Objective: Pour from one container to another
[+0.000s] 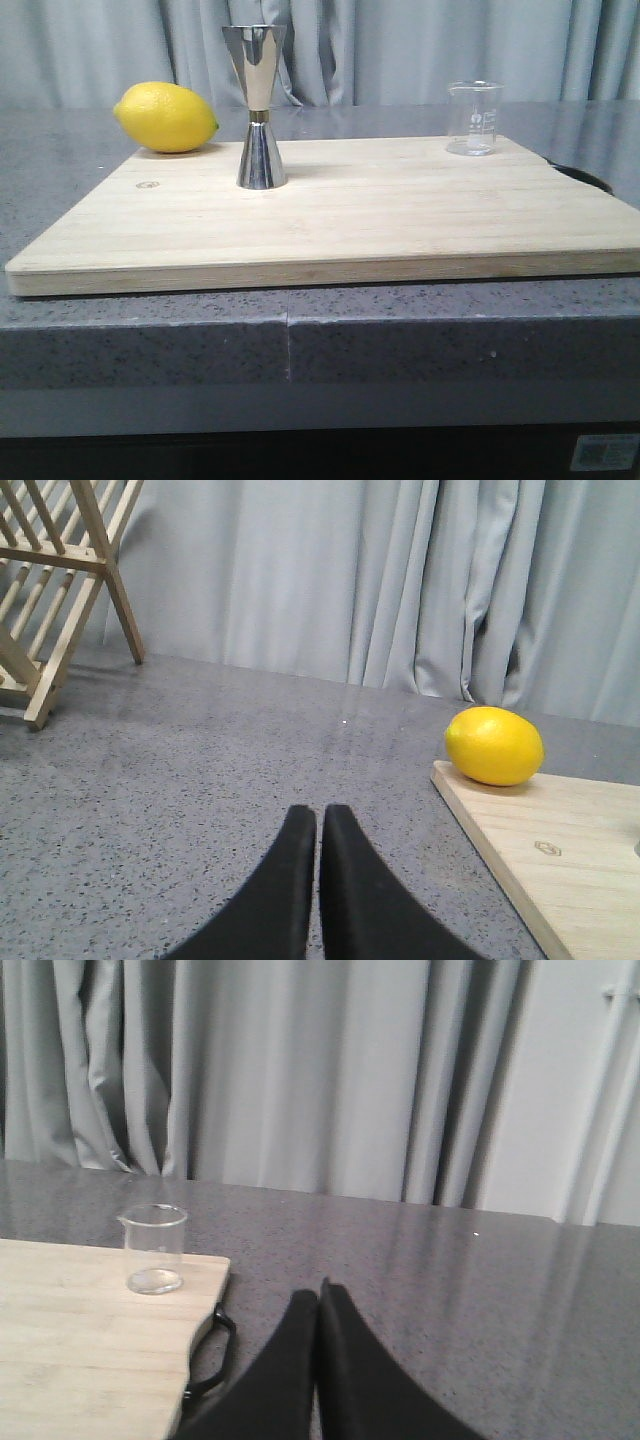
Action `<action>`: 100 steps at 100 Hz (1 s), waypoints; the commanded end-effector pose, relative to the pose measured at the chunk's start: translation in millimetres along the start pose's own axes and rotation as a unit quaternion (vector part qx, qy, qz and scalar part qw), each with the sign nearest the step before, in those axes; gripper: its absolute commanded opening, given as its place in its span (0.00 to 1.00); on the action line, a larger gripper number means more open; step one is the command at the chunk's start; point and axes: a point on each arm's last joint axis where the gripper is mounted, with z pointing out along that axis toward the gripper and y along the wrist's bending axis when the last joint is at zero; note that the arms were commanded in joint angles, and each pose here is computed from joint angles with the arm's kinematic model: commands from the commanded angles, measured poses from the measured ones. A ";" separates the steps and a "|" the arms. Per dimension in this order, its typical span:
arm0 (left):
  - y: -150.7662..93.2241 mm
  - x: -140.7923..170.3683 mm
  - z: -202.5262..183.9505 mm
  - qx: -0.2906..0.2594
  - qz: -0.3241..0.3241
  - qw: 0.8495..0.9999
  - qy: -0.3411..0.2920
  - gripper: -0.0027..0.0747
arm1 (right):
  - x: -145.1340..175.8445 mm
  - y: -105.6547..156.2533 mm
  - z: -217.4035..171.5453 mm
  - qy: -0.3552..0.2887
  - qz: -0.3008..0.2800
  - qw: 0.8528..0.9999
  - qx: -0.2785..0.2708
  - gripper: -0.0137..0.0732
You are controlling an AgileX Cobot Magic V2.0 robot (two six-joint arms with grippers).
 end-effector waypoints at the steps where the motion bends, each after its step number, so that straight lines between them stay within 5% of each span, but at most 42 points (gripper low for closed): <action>1: -0.9 2.1 -1.3 0.013 -0.004 0.999 -0.030 0.01 | -7.3 -2.2 -5.0 -0.051 -0.002 0.998 0.021 0.10; 44: -0.9 2.1 -1.3 0.013 -0.004 0.999 -0.030 0.01 | 30.4 0.2 -11.9 -0.017 0.051 0.998 0.032 0.10; 100: -0.9 2.1 -1.3 0.013 -0.004 0.999 -0.030 0.01 | 31.2 0.3 -11.9 -0.013 0.048 0.998 0.031 0.10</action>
